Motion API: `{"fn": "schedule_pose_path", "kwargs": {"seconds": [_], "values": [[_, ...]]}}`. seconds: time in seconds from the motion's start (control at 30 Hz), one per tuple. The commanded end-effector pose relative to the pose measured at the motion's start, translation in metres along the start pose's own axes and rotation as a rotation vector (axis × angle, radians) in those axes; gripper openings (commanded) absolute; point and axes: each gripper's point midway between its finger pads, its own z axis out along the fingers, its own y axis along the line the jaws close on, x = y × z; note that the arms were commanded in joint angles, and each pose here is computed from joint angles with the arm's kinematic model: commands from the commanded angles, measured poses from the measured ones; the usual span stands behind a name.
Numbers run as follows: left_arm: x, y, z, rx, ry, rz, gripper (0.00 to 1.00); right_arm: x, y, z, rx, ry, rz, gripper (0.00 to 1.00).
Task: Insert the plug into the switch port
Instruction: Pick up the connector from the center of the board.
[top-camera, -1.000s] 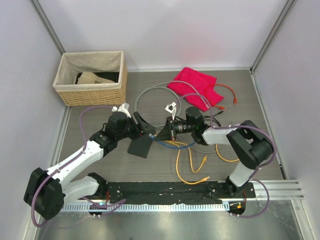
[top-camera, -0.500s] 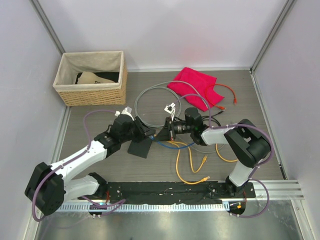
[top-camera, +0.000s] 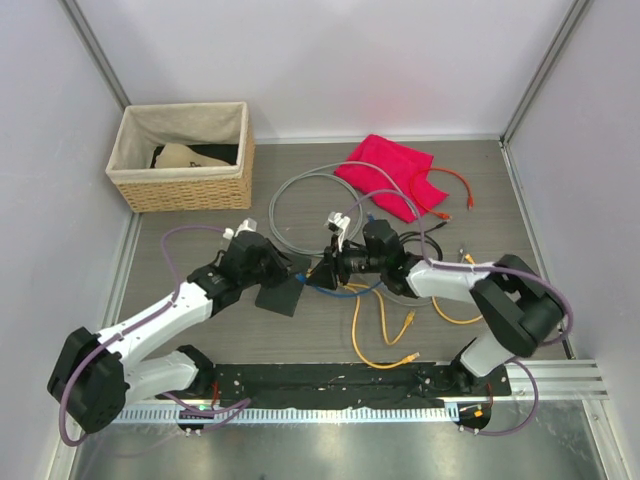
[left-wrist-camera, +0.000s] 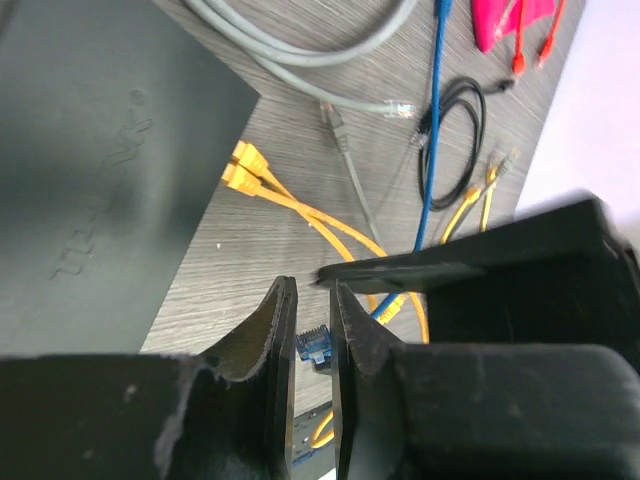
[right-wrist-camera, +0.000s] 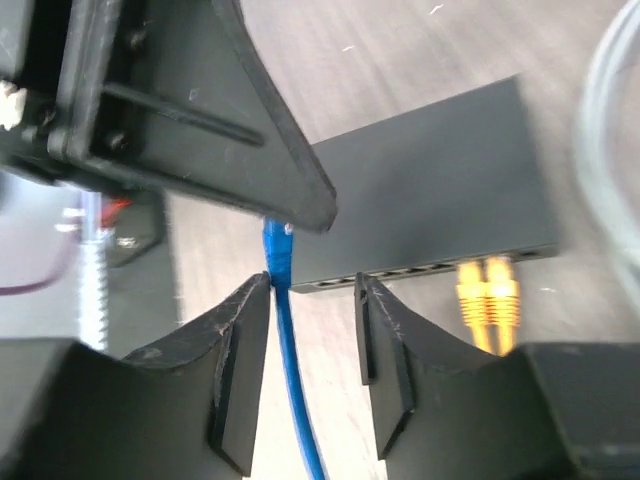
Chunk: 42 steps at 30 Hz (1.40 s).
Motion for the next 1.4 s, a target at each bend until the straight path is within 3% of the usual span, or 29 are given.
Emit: {"fn": "schedule_pose_path", "kwargs": {"seconds": [0.0,0.23,0.5,0.67,1.07,1.37], "values": [[-0.015,-0.008,-0.011,-0.029,-0.062,-0.026,0.00,-0.017,-0.019,-0.020,0.290,-0.028,-0.295,0.47],[-0.013,-0.006,-0.011,-0.053,-0.050,-0.064,0.00,-0.026,-0.004,-0.035,0.527,-0.164,-0.629,0.51],[-0.011,-0.010,-0.010,-0.050,-0.037,-0.075,0.00,-0.020,0.004,-0.018,0.651,-0.209,-0.776,0.54],[-0.009,-0.010,-0.008,-0.044,-0.028,-0.079,0.00,-0.032,0.013,-0.006,0.664,-0.280,-0.813,0.50],[-0.006,-0.012,-0.005,-0.035,-0.012,-0.081,0.00,-0.045,0.025,0.013,0.611,-0.295,-0.841,0.38],[-0.006,-0.012,-0.004,-0.033,-0.010,-0.080,0.00,-0.044,0.032,0.023,0.559,-0.288,-0.846,0.38]]}}
